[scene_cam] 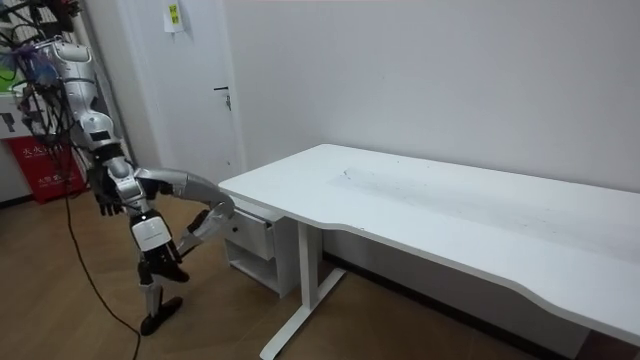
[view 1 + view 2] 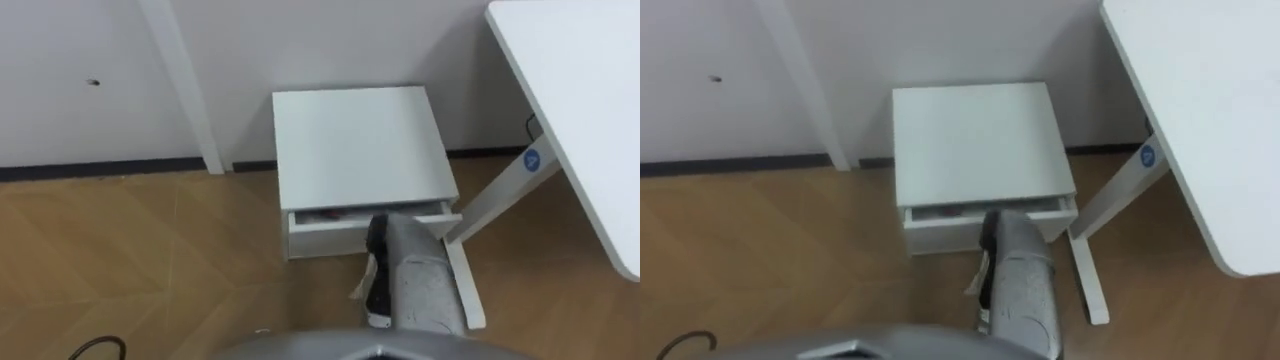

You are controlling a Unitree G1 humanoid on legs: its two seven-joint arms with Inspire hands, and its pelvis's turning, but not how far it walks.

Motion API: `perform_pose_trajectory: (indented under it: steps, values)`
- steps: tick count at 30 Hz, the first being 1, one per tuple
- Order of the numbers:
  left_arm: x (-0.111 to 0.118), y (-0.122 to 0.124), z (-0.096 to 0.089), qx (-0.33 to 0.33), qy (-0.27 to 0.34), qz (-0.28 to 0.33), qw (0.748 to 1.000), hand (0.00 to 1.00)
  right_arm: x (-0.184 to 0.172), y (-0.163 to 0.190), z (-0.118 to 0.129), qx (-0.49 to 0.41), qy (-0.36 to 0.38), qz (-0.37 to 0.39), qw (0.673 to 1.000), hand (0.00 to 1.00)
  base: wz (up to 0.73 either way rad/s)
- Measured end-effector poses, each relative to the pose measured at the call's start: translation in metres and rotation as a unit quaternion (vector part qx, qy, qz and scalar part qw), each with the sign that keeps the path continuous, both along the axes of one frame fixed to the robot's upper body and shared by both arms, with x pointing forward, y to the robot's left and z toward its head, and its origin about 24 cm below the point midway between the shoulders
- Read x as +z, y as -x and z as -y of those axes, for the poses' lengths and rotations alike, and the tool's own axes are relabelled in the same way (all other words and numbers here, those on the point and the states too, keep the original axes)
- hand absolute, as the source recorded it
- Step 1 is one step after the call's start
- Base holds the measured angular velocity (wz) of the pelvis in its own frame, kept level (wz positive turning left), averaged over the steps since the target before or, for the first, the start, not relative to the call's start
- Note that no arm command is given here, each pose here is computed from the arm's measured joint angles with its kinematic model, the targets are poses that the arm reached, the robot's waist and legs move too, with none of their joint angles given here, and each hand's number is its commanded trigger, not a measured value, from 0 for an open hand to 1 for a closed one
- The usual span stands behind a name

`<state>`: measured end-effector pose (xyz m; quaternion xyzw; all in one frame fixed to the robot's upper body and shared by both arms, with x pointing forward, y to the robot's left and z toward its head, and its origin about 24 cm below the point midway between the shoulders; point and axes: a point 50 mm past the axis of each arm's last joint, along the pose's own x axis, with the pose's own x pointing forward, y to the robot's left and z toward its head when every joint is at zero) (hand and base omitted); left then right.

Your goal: Put apple and close drawer

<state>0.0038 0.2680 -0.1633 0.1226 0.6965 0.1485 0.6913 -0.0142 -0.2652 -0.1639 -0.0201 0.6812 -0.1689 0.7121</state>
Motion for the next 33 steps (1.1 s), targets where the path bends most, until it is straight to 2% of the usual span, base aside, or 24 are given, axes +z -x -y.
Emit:
perform_pose_trajectory:
  steps: [8,13,14,16,18,23,26,29,33]
  values:
    - [0.000,0.016,0.000,0.006,0.000,-0.020,1.000,0.00,0.001,0.004,0.001,-0.042,0.012,0.003,0.999,0.00,0.06]
    - [0.002,0.029,-0.001,0.013,-0.008,-0.033,0.999,0.00,0.001,0.010,0.000,-0.048,0.006,-0.023,0.999,0.00,0.06]
    - [0.004,0.013,-0.008,-0.004,-0.023,-0.012,1.000,0.00,0.000,0.011,-0.001,-0.042,0.004,-0.025,0.999,0.00,0.07]
    - [0.005,0.011,-0.012,-0.004,-0.039,-0.004,0.999,0.00,0.000,0.011,-0.003,-0.037,0.003,-0.026,0.999,0.00,-0.18]
    - [0.005,0.005,-0.010,0.002,-0.038,0.010,0.999,0.00,0.000,0.010,0.000,-0.028,0.007,-0.027,0.999,0.00,-0.14]
    - [0.006,-0.013,-0.012,0.015,-0.043,0.044,0.998,0.00,0.001,-0.019,0.005,-0.001,0.028,0.006,1.000,0.00,-0.21]
    - [0.004,-0.023,-0.004,0.018,-0.033,0.072,0.997,0.00,0.002,-0.027,0.006,0.007,0.035,0.029,0.999,0.00,-0.05]
    - [0.003,-0.025,0.000,0.022,-0.024,0.083,0.996,0.00,0.002,-0.027,0.005,0.011,0.035,0.029,0.999,0.00,-0.09]
    - [0.002,-0.014,-0.001,0.037,-0.023,0.077,0.996,0.00,0.001,-0.021,0.005,0.021,0.036,0.018,0.999,0.00,0.01]
